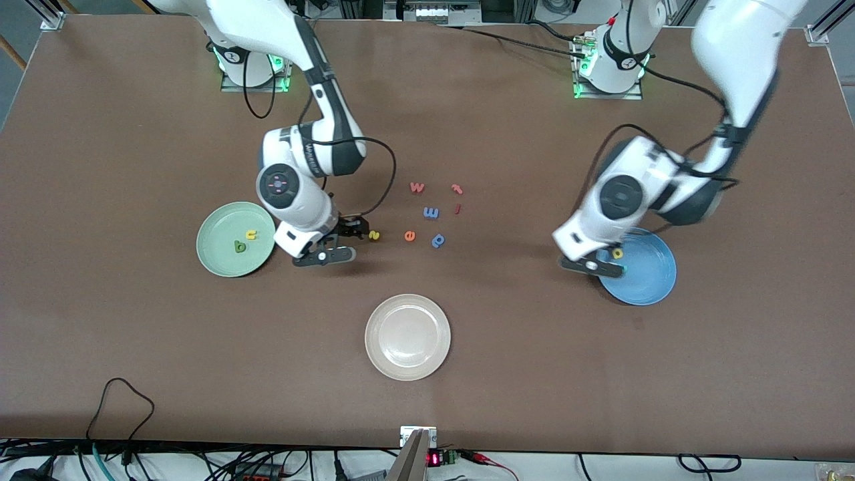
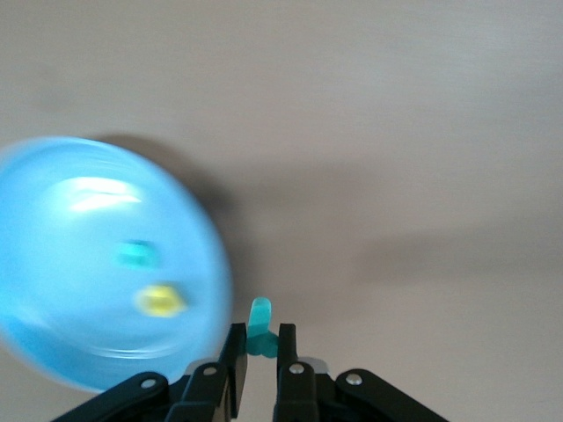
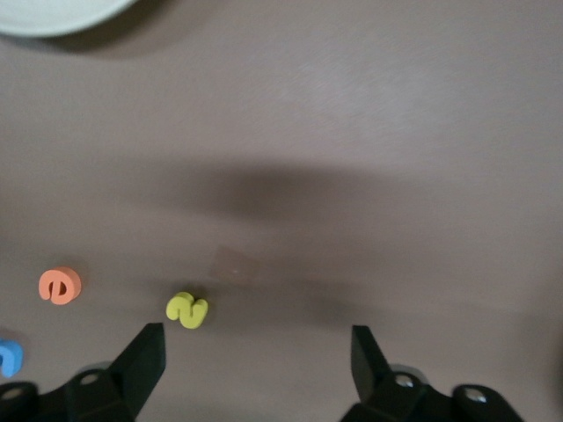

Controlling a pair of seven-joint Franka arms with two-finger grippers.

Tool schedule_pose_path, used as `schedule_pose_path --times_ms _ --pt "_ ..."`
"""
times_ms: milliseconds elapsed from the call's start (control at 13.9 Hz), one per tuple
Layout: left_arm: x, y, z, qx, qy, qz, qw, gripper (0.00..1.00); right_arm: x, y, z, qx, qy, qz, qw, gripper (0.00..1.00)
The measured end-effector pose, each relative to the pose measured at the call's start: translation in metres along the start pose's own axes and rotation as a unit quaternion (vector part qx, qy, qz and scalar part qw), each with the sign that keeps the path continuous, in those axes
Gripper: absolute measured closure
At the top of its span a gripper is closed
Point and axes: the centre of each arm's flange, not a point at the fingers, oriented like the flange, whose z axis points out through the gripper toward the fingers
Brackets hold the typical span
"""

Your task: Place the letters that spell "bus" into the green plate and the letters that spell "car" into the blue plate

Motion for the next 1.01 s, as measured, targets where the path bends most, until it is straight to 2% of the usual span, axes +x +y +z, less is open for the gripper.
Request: schedule_pose_path --times_ms 72,216,360,576,648,720,864,1008 --pt "0.001 -0.036 0.006 -0.006 -0.005 0.003 1.000 0.82 -0.001 -0.009 0.010 -0.007 -0.002 0.001 1.000 0.22" --pt "-0.002 -0.079 0.027 -0.020 -0.020 0.001 1.000 0.82 -0.002 -0.019 0.024 -0.017 -0.001 0.018 1.000 0.23" --pt "-0.004 -0.091 0.044 -0.031 -0.031 -0.005 0.999 0.67 0.000 -0.030 0.031 -0.019 0.003 0.036 0.999 0.24" --pt "-0.002 -0.093 0.041 -0.033 -0.028 -0.007 0.999 0.40 -0.003 -0.045 0.038 -0.018 0.002 0.050 0.999 0.26" --pt "0.001 -0.093 0.032 -0.031 -0.023 -0.006 0.999 0.32 -0.004 -0.046 0.039 -0.019 0.002 0.055 0.998 0.26" --pt "0.003 -0.091 0.015 -0.028 -0.019 -0.005 0.999 0.23 -0.004 -0.046 0.039 -0.019 0.002 0.062 0.998 0.32" --pt "0.008 -0.083 -0.039 -0.015 -0.026 0.000 1.000 0.03 -0.004 -0.046 0.042 -0.021 0.001 0.071 0.997 0.34" --pt "0.005 -0.077 -0.107 -0.003 -0.043 -0.004 0.999 0.00 -0.005 -0.047 0.047 -0.022 -0.002 0.079 0.997 0.39"
